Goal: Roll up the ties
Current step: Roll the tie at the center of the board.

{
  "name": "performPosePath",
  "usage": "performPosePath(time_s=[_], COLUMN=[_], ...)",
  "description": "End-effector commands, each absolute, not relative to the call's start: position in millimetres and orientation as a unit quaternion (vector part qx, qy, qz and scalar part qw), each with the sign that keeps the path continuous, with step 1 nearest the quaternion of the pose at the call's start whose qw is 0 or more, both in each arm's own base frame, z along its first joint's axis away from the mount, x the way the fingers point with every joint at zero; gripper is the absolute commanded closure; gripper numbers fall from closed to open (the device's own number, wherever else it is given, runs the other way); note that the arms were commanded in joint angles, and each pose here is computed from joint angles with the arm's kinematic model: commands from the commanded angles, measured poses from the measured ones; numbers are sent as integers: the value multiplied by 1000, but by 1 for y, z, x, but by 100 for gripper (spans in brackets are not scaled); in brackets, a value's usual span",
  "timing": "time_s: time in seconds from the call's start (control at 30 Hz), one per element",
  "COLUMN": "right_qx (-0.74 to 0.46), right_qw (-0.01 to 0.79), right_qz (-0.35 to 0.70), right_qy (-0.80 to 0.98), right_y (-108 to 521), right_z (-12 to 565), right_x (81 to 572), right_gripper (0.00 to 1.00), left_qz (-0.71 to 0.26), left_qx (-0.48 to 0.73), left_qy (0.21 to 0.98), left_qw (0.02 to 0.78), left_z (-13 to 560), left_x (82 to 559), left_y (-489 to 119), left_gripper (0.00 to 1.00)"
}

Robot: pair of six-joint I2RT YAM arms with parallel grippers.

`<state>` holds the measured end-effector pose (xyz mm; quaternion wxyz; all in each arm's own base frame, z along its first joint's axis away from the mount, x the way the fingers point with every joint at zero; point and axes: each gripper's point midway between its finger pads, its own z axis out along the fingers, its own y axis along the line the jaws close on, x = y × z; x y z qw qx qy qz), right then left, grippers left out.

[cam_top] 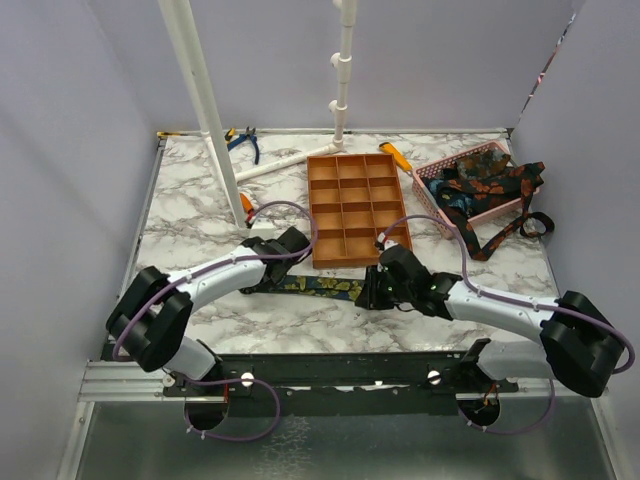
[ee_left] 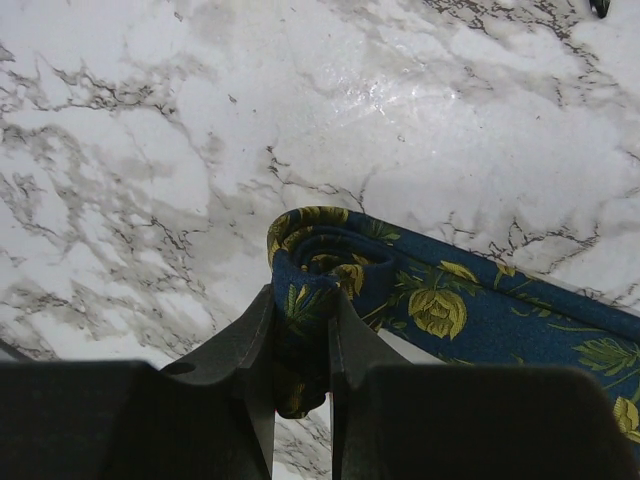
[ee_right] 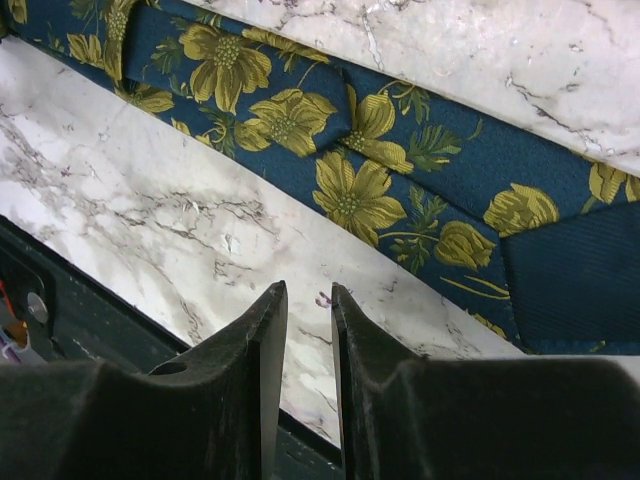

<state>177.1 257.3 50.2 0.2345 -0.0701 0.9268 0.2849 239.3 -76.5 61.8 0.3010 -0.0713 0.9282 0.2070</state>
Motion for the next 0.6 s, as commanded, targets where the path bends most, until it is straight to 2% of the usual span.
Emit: performPosePath(time_s=[0.0,0.33,0.37,0.43,0.57], right_qx=[-65,-63,-62,-60,-56], right_qw=[236,235,235,237,240], right_qz=[279,272,272,271,266], right_qy=[928,931,931,931,932], right_y=[250,245,245,244,240], right_z=[50,47,47,48,48], right_x=[172,169,169,169,169], right_gripper=[72,71,72,71,71], left_qz=[267,272,273,268,239], left_qx=[-52,-5,-1,5,9], left_qy=[908,905,906,908,918], left_qw=[318,328,324,320,317], left_z=[65,49,46,40,35], left_x=[243,246,245,243,240], left_y=[-75,-124,-127,-134,-148], left_gripper=[100,100,98,80,56])
